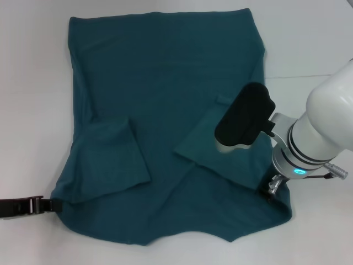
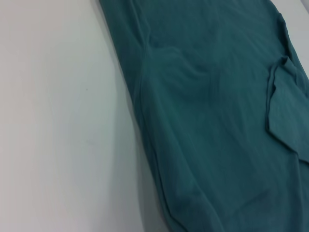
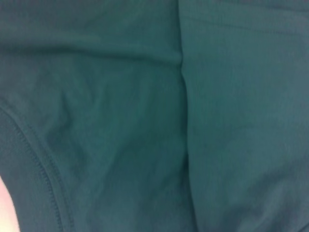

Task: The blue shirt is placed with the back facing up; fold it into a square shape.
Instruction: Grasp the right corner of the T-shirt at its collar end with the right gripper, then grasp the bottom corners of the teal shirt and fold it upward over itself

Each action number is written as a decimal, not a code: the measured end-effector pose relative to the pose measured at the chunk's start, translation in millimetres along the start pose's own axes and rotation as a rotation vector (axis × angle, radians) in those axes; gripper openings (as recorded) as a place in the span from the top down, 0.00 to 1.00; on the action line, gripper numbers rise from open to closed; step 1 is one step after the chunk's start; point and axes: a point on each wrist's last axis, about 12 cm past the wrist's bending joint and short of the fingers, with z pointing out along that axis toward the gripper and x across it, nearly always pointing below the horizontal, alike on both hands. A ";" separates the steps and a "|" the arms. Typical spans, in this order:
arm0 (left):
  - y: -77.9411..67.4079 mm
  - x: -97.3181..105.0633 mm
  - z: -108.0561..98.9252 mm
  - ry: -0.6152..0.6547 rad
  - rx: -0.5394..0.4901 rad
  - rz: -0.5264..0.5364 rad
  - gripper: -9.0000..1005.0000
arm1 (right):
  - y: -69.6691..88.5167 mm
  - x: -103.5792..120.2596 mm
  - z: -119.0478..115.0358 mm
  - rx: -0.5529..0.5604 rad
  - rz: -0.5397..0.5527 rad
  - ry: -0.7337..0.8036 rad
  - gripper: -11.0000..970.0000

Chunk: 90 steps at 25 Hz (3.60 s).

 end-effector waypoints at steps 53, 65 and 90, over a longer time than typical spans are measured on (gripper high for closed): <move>-1.4 13.7 -19.0 0.075 0.097 -0.084 0.99 | -55.0 92.4 -2.5 -0.101 0.492 0.101 0.99; -7.6 28.9 -23.6 0.141 0.170 -0.176 0.99 | -55.6 103.4 -3.2 -0.150 0.493 0.105 0.99; -8.7 67.1 -49.8 0.442 0.195 -0.303 0.99 | -35.5 127.9 -31.0 -0.360 0.363 0.290 0.99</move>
